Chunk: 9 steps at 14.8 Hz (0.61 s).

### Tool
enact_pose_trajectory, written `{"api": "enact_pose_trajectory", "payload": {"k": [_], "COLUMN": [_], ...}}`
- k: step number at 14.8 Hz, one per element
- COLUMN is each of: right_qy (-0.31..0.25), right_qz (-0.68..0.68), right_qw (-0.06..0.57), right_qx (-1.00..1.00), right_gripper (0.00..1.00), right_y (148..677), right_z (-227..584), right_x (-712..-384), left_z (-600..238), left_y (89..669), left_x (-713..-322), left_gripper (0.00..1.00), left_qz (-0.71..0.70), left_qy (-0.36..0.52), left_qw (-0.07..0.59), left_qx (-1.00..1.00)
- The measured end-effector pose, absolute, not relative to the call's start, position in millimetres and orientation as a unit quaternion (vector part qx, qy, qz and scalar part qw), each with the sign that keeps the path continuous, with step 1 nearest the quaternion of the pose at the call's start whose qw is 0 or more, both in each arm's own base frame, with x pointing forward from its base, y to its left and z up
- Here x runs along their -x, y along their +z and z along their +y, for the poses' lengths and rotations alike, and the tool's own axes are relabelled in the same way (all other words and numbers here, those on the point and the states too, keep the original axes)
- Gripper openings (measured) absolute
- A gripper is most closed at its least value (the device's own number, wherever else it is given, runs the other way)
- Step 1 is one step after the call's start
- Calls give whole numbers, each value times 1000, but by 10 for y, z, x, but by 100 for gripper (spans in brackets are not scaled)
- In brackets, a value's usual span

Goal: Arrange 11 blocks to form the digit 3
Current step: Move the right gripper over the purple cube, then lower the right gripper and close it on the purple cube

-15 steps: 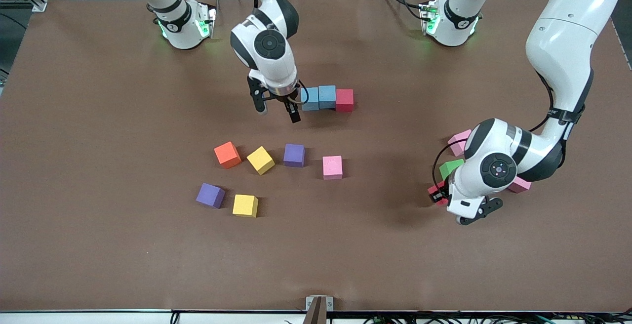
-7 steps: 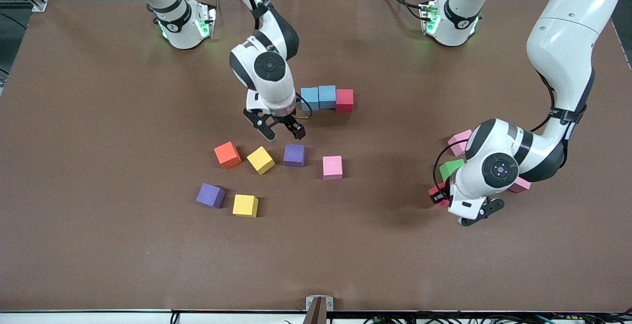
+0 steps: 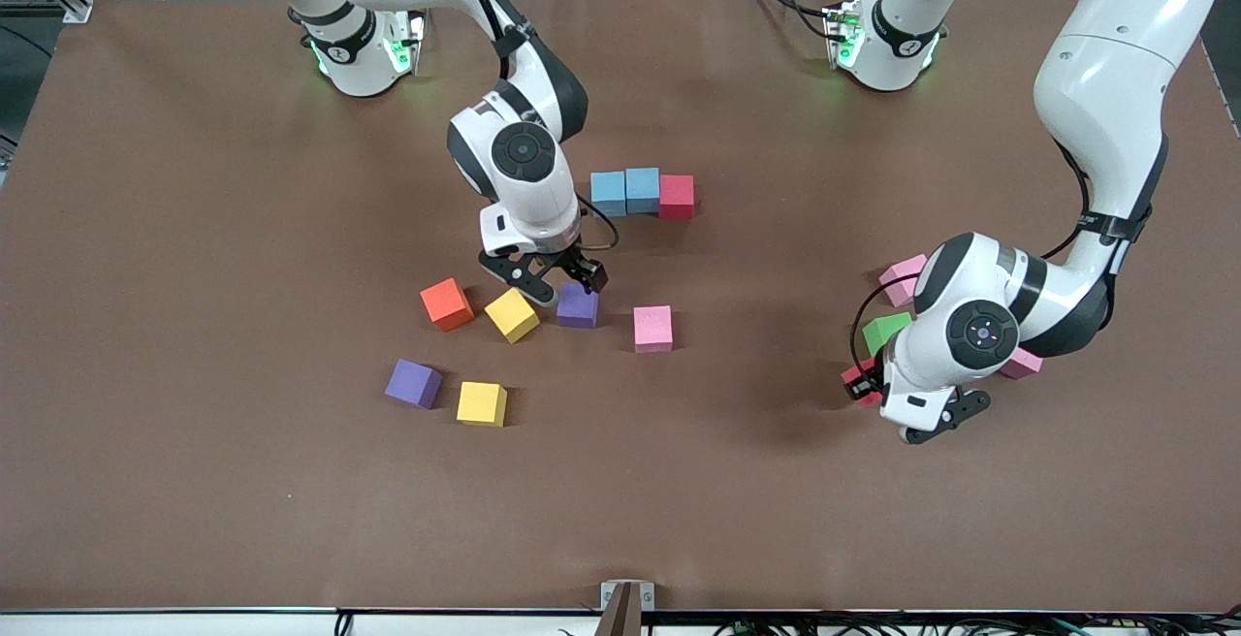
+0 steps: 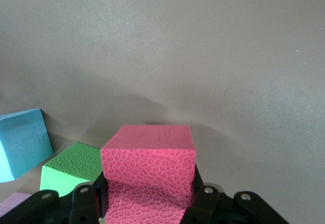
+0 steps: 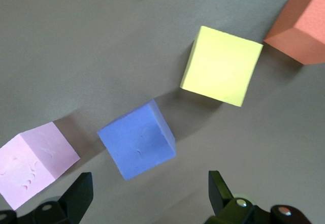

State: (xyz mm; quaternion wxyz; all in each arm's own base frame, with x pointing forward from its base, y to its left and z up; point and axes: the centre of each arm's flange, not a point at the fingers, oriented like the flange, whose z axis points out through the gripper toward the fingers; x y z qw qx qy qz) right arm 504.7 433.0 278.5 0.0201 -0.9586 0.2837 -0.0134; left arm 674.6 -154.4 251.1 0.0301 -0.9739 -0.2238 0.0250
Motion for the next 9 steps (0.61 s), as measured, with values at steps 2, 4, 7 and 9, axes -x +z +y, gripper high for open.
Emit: {"api": "enact_pose_trajectory", "payload": {"k": [2, 4, 7, 9], "right_qy": [-12, -12, -13, -16], "right_qz": [277, 257, 195, 175], "right_qw": [16, 12, 8, 9], "right_qx": [961, 966, 981, 984], "right_gripper": [100, 100, 99, 99], "right_y": [2651, 2494, 2396, 2413], "right_z": [4395, 4489, 4540, 4531], "right_x": [-5084, -5112, -5152, -5179], "left_z": [-1540, -1533, -1534, -1545], "left_y": [2509, 2507, 2500, 2483], "left_x": [-6747, -6748, -6746, -6741], "left_gripper": [59, 59, 59, 59], "left_qz": [-224, -225, -225, -225], "left_qy": [25, 25, 26, 28], "left_qw": [30, 31, 30, 30], "left_qx": [974, 974, 974, 974]}}
